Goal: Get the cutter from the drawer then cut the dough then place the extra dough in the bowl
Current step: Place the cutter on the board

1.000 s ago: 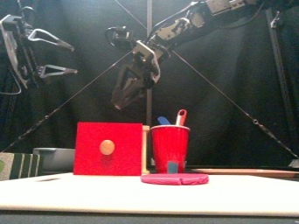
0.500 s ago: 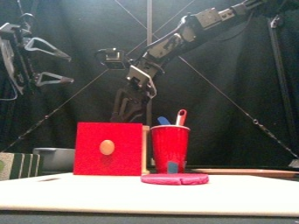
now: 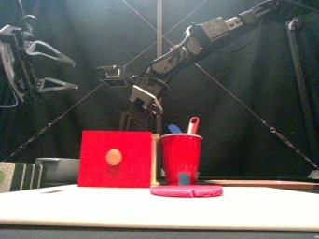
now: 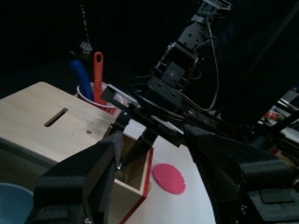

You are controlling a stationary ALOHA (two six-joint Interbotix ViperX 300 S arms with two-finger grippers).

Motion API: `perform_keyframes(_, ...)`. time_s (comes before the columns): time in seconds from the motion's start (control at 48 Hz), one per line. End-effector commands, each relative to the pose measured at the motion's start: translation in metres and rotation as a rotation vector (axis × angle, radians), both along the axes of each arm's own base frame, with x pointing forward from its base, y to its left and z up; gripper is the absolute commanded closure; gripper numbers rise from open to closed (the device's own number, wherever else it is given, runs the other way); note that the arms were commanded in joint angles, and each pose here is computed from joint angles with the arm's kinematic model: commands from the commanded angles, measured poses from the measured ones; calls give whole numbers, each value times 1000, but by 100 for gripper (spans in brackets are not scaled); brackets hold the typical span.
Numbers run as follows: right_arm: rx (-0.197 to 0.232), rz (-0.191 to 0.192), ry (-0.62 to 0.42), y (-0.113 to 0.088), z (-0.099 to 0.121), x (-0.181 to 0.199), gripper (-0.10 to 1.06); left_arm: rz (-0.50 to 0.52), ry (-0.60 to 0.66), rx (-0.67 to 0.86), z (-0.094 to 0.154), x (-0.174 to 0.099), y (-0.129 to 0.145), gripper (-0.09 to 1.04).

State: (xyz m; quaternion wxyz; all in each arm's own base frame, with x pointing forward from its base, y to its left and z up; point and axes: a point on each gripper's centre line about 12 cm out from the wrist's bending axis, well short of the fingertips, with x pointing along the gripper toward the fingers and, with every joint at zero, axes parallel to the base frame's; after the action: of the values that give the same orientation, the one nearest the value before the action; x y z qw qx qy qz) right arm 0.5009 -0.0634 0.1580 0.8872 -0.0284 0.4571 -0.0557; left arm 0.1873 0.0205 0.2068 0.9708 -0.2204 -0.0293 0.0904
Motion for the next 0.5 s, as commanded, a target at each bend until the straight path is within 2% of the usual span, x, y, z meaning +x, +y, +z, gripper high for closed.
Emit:
perform_keyframes(0.021,-4,-2,-52,-1,25,6,44,0,-13,-2,4,2,0,4)
perform_keyframes(0.188,-9,12,-67,7,44,9,54,8,-8,-12,2,1,1,4)
perform_keyframes(0.5,-15,7,-93,14,116,1,53,30,3,-36,-2,-1,4,4)
